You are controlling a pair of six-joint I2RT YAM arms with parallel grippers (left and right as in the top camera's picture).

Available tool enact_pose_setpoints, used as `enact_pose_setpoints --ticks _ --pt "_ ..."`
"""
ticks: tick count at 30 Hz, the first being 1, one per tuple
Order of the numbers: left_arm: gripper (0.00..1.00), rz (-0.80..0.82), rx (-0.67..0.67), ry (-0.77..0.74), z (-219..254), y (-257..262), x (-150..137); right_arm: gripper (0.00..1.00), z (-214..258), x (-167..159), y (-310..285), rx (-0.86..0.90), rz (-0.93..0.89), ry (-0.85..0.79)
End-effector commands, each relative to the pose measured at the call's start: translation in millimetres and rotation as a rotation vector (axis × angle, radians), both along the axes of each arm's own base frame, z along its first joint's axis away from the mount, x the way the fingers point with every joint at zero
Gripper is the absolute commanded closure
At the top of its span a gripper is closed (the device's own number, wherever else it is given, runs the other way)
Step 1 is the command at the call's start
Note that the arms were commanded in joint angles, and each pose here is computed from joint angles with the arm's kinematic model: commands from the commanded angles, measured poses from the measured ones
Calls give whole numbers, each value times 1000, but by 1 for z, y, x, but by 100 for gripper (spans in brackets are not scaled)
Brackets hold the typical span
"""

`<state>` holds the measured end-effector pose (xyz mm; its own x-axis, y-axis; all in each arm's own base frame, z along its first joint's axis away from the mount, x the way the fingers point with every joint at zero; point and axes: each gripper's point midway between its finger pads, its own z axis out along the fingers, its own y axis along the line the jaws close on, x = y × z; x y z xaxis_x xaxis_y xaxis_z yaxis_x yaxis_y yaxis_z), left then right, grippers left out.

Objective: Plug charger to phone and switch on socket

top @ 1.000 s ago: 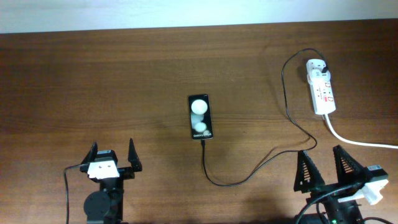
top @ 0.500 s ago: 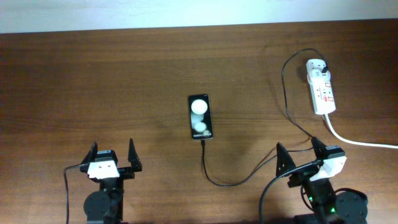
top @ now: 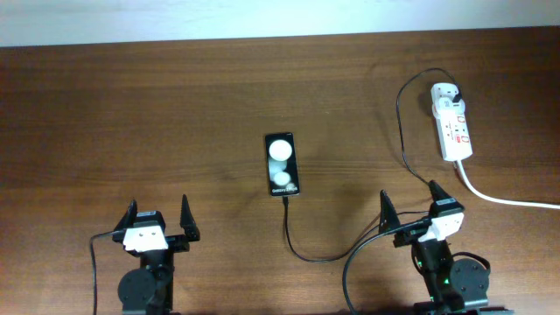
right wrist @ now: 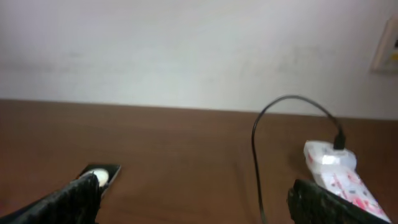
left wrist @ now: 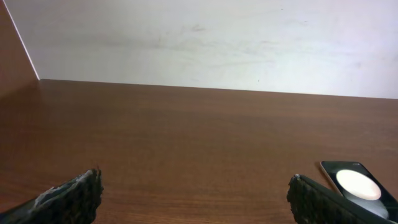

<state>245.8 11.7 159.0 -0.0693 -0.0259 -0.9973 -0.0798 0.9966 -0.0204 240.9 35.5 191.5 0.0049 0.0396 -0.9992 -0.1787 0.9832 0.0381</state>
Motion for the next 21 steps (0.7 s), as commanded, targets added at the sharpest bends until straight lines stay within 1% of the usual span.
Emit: enact_pose_setpoints --ticks 1,3,6,9,10,11,14,17,21 --pt "1 6 -9 0 -1 1 0 1 14 -1 -2 -4 -16 -68" --pt "1 6 -9 0 -1 1 0 1 24 -1 -3 -1 -16 -109" --pt "1 6 -9 0 -1 1 0 2 34 -2 -3 -48 -22 -175" --pt "1 6 -9 0 -1 1 0 1 57 -8 -8 -63 -24 -281" --pt "1 6 -9 0 -1 1 0 1 60 -8 -12 -66 -41 -294" --pt "1 6 -9 0 -1 1 0 1 60 -7 -15 -64 -59 -290" --pt "1 6 -9 0 -1 1 0 1 44 -4 -9 -59 -30 -245" --pt "1 6 -9 0 -1 1 0 1 17 1 -7 -57 -26 -136" --pt "1 6 -9 0 -1 1 0 1 -14 5 -21 -61 -107 -7"
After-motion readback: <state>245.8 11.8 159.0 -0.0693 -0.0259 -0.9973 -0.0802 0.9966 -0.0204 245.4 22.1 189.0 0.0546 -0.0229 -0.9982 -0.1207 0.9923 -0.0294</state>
